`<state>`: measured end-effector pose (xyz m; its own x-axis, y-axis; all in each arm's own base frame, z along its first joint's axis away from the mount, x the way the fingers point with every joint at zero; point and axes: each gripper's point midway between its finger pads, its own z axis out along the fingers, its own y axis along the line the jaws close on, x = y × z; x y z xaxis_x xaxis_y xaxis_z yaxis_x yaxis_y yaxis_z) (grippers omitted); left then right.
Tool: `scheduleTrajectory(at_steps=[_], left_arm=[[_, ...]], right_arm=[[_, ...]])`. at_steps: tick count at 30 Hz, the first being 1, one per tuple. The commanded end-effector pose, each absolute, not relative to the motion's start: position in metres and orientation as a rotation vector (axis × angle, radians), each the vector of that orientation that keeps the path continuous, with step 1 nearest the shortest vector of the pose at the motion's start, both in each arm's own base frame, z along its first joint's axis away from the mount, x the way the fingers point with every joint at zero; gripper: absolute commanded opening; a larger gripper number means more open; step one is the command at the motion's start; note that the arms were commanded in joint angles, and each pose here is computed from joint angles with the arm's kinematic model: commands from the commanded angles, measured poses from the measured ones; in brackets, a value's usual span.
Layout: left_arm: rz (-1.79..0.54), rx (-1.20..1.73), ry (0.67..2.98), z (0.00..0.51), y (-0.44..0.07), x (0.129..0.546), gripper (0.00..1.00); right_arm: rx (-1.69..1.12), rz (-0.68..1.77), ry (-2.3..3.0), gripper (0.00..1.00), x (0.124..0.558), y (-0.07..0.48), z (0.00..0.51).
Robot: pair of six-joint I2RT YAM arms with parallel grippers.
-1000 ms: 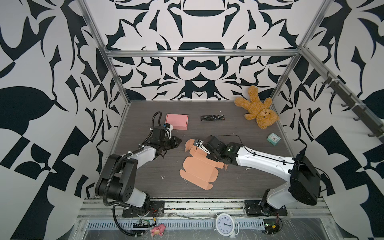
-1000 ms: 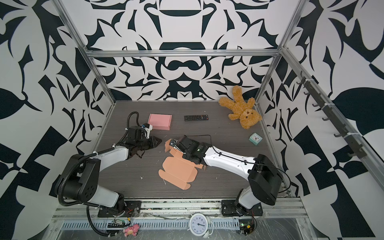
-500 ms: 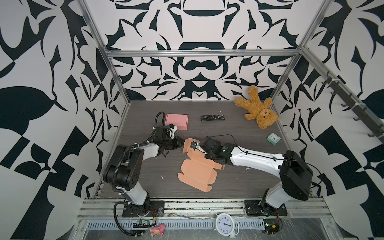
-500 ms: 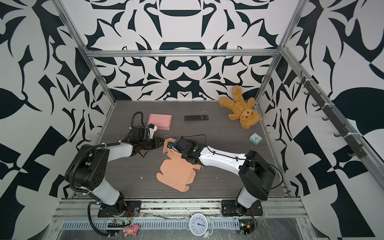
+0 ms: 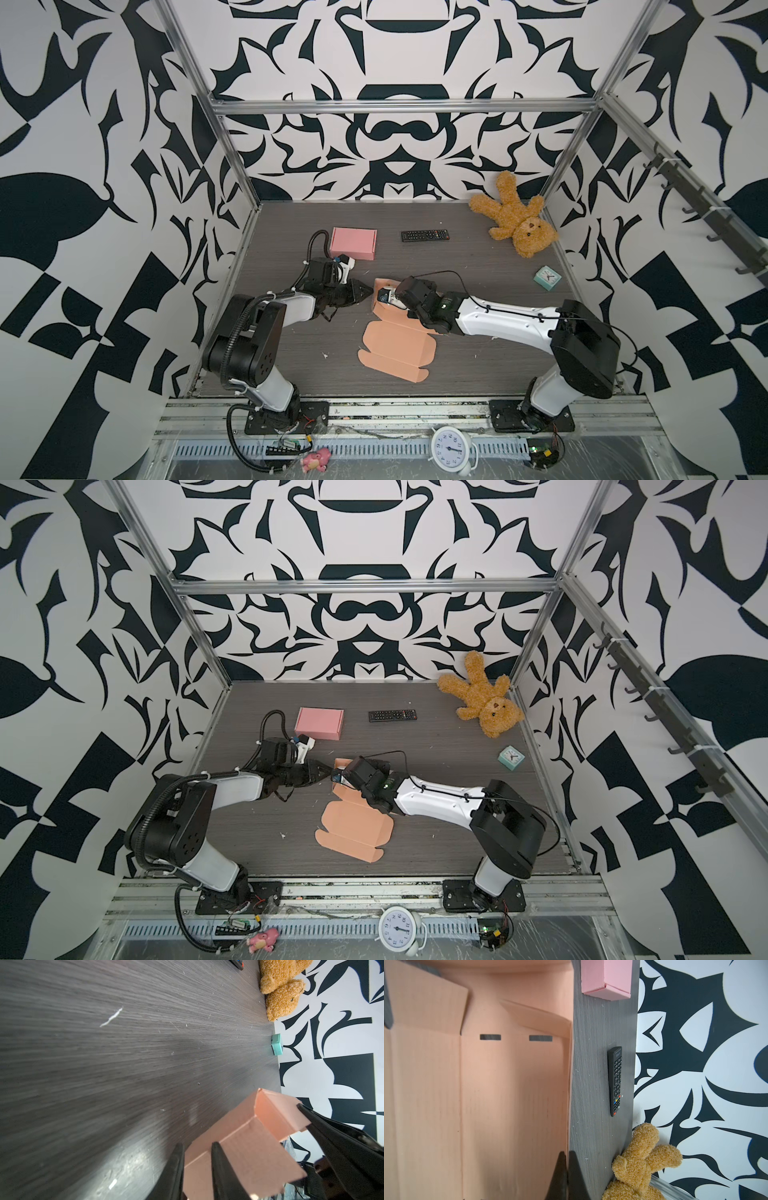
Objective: Fold the paper box
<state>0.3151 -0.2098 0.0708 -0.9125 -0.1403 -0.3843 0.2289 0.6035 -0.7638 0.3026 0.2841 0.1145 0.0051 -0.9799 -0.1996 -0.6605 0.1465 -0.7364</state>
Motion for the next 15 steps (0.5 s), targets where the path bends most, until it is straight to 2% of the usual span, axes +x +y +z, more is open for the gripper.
scheduleTrajectory(at_steps=[1,15], left_arm=[[-1.273,0.110,2.372,0.087,-0.213,0.309,0.27],[-1.189,-0.105,2.354,0.072,-0.174,0.329,0.27]], right_arm=[[-1.568,-0.603,1.607,0.00,0.303,0.291,0.139],[-1.632,-0.741,1.450,0.00,0.292,0.301,0.142]])
